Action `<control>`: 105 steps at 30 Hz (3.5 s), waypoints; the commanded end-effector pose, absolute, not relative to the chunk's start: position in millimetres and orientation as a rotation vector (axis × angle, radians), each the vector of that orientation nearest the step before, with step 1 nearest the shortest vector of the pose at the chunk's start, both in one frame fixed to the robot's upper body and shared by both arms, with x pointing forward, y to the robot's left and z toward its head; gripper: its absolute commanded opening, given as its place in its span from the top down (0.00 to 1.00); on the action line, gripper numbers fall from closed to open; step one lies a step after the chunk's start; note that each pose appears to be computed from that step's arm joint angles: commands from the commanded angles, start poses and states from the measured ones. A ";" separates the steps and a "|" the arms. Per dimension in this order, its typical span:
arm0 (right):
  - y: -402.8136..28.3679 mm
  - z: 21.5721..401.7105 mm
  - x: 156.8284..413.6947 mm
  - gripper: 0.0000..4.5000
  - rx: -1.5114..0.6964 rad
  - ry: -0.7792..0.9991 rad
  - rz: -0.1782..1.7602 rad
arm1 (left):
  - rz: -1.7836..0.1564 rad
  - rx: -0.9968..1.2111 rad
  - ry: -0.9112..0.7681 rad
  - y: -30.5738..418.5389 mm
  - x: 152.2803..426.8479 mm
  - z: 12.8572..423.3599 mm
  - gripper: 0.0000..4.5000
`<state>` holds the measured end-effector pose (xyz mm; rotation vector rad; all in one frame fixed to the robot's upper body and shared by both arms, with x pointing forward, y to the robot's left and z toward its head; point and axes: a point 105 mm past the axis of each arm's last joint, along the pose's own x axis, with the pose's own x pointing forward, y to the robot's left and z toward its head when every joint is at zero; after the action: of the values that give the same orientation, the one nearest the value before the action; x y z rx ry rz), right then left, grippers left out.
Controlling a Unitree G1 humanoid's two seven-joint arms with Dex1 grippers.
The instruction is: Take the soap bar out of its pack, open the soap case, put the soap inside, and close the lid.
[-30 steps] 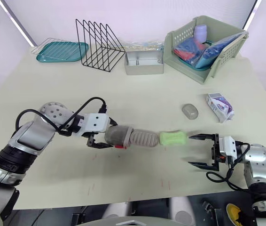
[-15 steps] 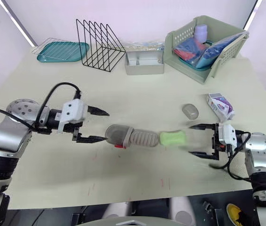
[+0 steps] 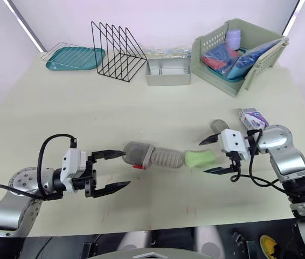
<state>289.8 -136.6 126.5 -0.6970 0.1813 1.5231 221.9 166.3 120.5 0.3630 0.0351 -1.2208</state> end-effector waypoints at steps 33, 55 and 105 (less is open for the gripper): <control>-101.5 149.0 287.7 0.63 -0.720 0.278 1.442 | -1.139 0.372 -0.007 196.9 210.1 108.7 0.00; -24.6 133.2 287.1 0.63 -0.635 0.371 1.336 | -1.094 0.360 -0.017 186.6 210.9 110.3 0.00; -165.0 83.7 238.4 0.01 -0.283 -0.120 1.494 | -1.403 0.725 0.209 186.4 292.8 140.5 0.00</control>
<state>237.5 -164.5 79.7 -0.2564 -0.0952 1.4913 292.1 185.2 139.5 0.7159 0.1972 -1.3920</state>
